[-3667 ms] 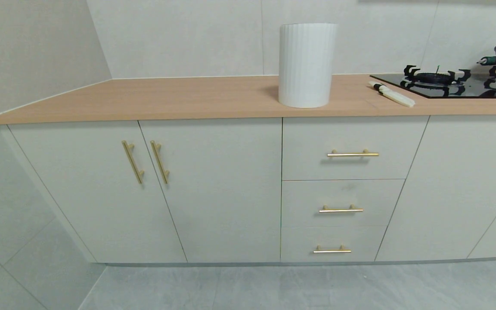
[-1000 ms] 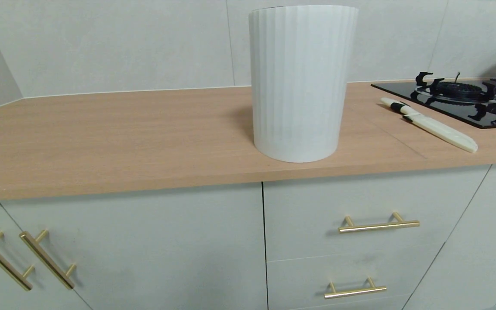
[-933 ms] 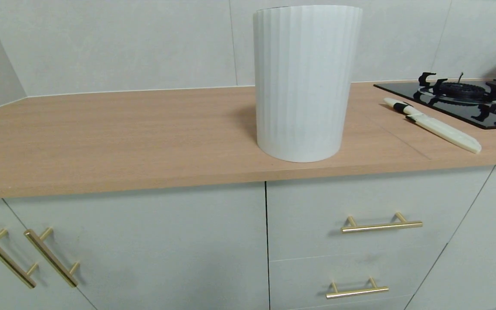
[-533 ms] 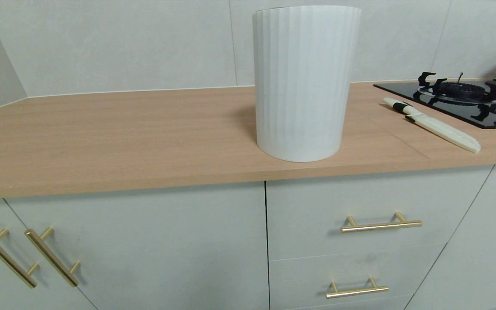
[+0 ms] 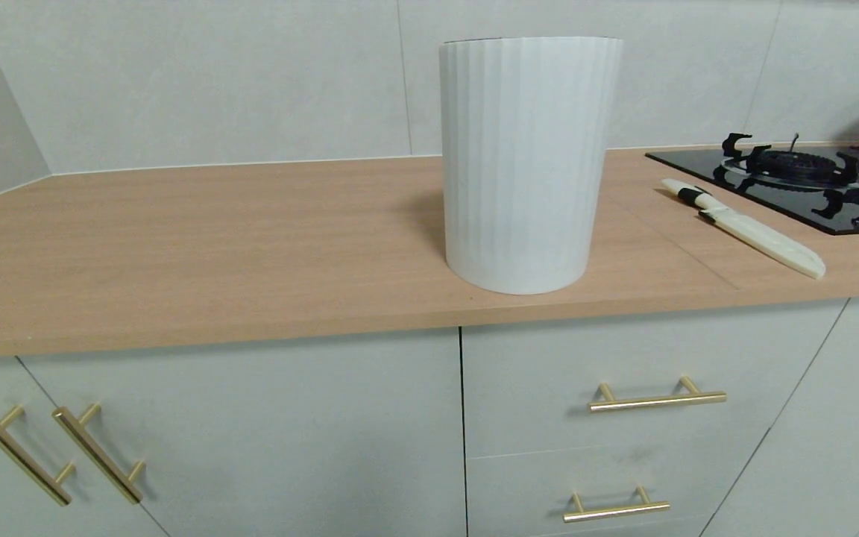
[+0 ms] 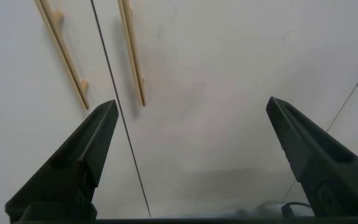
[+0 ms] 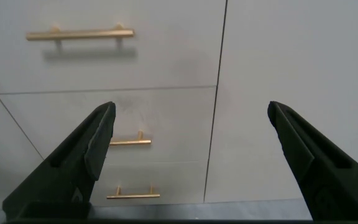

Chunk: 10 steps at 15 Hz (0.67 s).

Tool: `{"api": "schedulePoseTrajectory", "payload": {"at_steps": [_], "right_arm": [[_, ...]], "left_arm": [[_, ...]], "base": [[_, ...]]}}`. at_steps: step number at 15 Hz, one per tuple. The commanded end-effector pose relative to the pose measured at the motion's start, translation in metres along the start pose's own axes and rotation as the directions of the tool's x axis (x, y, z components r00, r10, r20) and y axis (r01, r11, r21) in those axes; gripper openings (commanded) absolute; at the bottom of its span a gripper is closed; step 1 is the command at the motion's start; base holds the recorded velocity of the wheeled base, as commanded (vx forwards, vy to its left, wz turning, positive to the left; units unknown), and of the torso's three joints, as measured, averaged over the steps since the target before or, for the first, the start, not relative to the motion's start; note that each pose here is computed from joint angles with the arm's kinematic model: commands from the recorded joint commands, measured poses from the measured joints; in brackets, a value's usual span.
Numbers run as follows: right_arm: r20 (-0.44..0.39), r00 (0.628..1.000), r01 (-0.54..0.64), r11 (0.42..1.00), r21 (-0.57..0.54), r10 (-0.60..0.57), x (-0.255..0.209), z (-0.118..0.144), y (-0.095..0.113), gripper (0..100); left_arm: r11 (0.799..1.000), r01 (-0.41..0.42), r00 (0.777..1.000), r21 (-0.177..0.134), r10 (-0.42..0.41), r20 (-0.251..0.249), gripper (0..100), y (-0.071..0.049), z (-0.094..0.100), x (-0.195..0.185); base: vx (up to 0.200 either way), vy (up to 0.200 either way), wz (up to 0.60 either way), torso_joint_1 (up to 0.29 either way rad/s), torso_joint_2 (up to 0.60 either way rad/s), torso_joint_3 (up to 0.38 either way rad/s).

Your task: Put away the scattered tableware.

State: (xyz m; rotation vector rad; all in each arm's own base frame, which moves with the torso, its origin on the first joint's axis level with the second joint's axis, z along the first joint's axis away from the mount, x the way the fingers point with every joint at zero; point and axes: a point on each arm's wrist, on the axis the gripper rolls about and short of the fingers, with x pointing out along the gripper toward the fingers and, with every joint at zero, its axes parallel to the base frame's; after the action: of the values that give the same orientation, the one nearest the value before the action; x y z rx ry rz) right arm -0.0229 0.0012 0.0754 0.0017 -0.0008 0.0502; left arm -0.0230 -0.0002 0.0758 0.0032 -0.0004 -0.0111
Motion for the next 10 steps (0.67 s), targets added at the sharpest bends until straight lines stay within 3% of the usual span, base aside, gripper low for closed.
{"api": "schedulePoseTrajectory", "payload": {"at_steps": [1,10], "right_arm": [[-0.001,1.0,0.0,1.0,0.0,0.0,0.0001,0.0001,0.0,100],[-0.001,1.0,0.0,1.0,0.0,0.0,0.0001,0.0001,0.0,100]], "left_arm": [[1.0,0.0,1.0,0.0,0.0,-0.002,100,0.0,-0.0002,0.0],[1.0,0.0,1.0,0.0,0.0,-0.002,100,0.0,-0.0002,0.0]], "base": [[0.0,0.0,0.0,0.08,-0.08,-0.29],[0.0,0.0,0.0,0.141,-0.48,-0.305]]}}
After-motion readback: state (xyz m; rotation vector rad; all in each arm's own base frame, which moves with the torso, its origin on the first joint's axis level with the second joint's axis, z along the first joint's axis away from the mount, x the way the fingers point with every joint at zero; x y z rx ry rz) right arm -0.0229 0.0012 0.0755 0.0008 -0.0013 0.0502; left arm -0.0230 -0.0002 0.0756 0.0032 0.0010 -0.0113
